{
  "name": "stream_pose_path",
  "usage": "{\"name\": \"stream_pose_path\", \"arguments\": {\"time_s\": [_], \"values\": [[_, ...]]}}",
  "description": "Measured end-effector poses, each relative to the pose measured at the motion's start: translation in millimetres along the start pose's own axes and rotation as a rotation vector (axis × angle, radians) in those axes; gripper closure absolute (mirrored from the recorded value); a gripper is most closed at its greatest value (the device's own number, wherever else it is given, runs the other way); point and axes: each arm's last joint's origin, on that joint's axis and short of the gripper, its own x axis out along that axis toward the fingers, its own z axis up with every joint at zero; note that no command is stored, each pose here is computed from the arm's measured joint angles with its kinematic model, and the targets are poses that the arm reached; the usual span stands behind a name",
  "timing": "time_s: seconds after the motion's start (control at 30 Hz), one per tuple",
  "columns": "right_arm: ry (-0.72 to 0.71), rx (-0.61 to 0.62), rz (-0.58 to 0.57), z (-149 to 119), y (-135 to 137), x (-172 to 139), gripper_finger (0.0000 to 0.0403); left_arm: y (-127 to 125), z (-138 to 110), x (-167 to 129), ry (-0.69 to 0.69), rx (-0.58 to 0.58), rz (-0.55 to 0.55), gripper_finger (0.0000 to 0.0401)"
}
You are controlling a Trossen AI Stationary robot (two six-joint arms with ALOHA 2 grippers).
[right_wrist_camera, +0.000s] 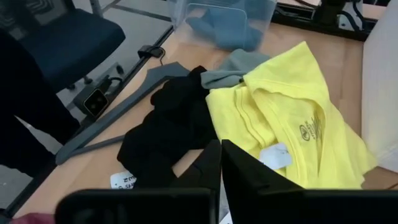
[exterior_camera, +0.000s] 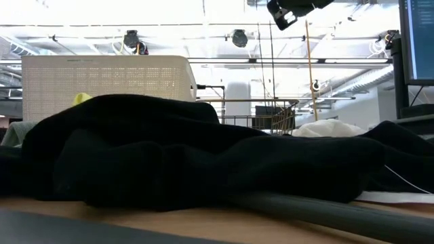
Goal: Pick & Place Cloths
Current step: Put the gray sock into the transparent bin
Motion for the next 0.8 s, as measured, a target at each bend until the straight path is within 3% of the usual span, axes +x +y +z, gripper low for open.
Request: {"name": "stream_pose_path", "arguments": {"time_s": [0.17, 0.33, 0.5, 0.8], "values": [[0.000, 0.001, -0.001, 0, 0, 0, 0.0400, -5, -5, 20, 0.074, 0.070, 0.004, 0.0399], [0.008, 0.006, -0.006, -1, -1, 0, 0.0402, -7, -23, 56, 0.333, 0.237, -0.045, 0.0399], [0.008, 0.006, -0.008, -1, -2, 0, 0.0402, -1, -43, 80, 0.616, 0.314, -0.057, 0.0387], [0.008, 0.006, -0.009, -1, -2, 0, 0.0402, -3, -57, 99, 0.699, 0.476, -0.046, 0.0317]]}}
